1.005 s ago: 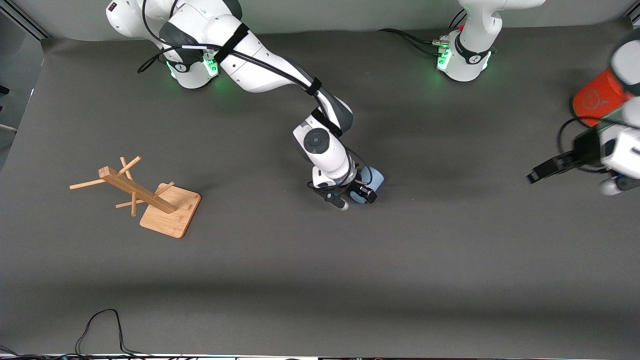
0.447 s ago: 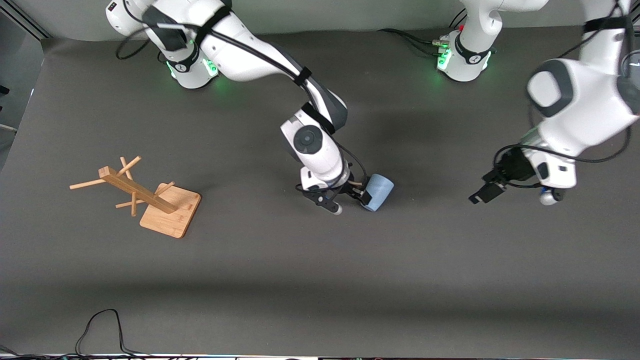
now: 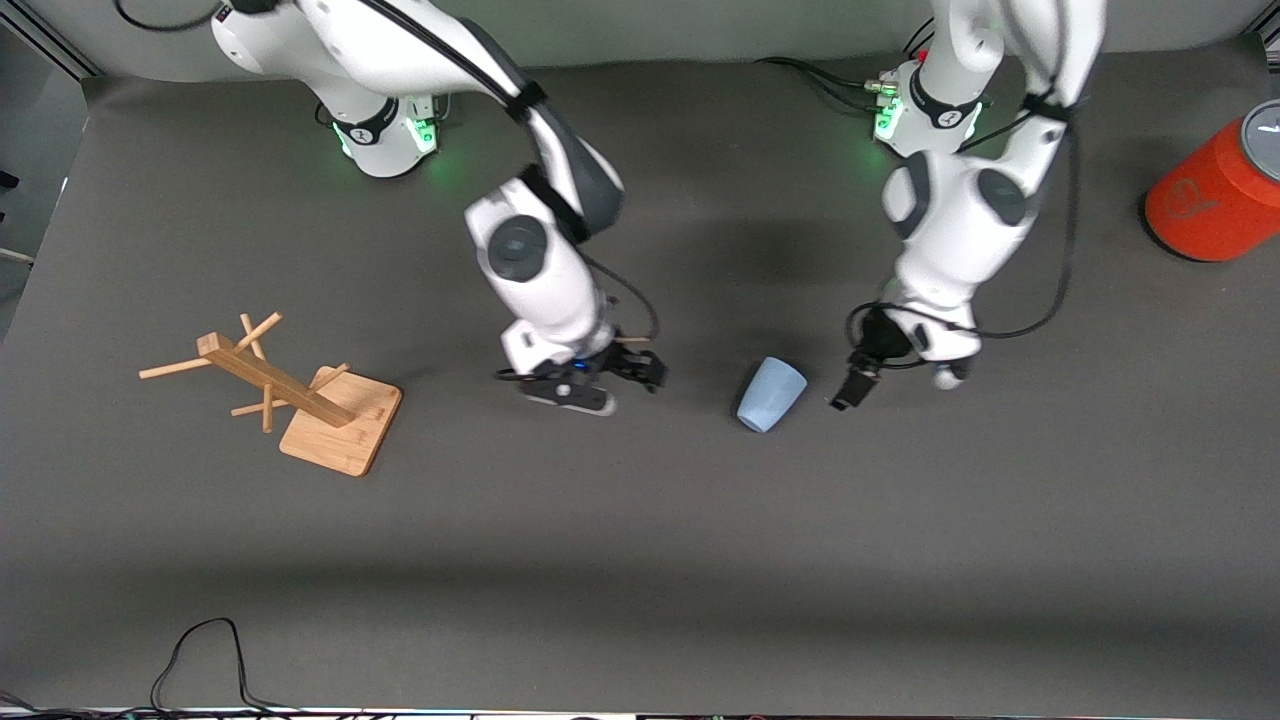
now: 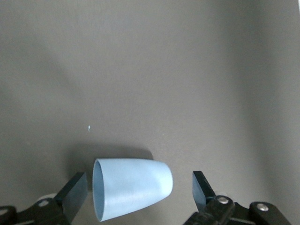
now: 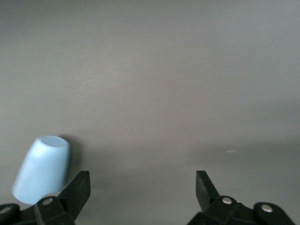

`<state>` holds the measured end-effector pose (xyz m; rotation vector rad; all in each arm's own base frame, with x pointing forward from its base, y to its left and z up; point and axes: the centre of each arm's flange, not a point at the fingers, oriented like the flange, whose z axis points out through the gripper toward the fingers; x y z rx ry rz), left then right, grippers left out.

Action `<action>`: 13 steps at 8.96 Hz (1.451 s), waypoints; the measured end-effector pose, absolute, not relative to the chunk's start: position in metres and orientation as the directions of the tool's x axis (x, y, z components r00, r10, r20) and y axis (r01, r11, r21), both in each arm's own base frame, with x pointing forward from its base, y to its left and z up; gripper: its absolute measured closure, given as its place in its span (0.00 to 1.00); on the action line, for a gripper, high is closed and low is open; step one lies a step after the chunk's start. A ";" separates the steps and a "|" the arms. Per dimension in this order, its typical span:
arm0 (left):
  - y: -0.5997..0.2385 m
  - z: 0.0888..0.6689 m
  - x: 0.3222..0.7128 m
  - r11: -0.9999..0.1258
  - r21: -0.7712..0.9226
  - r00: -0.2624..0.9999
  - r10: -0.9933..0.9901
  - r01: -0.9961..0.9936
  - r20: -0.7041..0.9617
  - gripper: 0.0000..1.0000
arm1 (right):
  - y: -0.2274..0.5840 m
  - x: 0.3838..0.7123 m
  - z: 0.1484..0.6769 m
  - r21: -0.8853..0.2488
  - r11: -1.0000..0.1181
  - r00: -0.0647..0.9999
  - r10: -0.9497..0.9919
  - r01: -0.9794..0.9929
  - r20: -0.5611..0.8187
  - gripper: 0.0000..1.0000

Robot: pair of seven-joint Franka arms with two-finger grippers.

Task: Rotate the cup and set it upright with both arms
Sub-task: 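Grasp the cup with the left gripper while the right gripper withdraws, then rotate the held cup upright with the left gripper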

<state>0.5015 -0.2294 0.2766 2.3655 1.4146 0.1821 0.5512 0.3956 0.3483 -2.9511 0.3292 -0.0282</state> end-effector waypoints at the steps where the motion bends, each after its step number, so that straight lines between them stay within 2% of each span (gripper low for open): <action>1: -0.241 0.257 0.495 -0.432 0.367 0.489 0.869 0.823 -0.072 0.00 | 0.358 0.556 0.379 -0.149 -0.978 0.989 -0.148 -0.149 -0.019 0.00; 4: -0.253 0.225 0.490 -0.453 0.367 0.498 0.866 0.813 -0.035 0.01 | 0.232 0.574 0.452 -0.135 -0.990 0.997 0.059 0.051 -0.056 0.00; 6: -0.261 0.229 0.498 -0.425 0.388 0.476 0.878 0.818 -0.043 0.14 | 0.160 0.575 0.486 -0.056 -0.984 0.983 0.171 0.167 -0.074 0.00; 7: -0.267 0.233 0.505 -0.412 0.402 0.469 0.882 0.817 -0.049 0.37 | 0.143 0.569 0.506 -0.023 -0.982 0.978 0.187 0.186 -0.095 0.00; 8: -0.274 0.233 0.509 -0.412 0.408 0.470 0.881 0.815 -0.050 0.55 | 0.136 0.566 0.527 -0.016 -0.983 0.977 0.185 0.185 -0.109 0.00; 10: -0.281 0.230 0.509 -0.420 0.404 0.479 0.876 0.813 -0.052 0.86 | 0.114 0.570 0.563 -0.012 -0.989 0.985 0.150 0.150 -0.086 0.00; 11: -0.283 0.230 0.509 -0.425 0.395 0.483 0.874 0.815 -0.058 0.96 | 0.114 0.570 0.574 -0.013 -0.989 0.986 0.151 0.150 -0.076 0.00; 13: -0.290 0.237 0.514 -0.437 0.355 0.496 0.864 0.827 -0.091 0.99 | 0.113 0.569 0.583 -0.011 -0.989 0.986 0.149 0.149 -0.076 0.00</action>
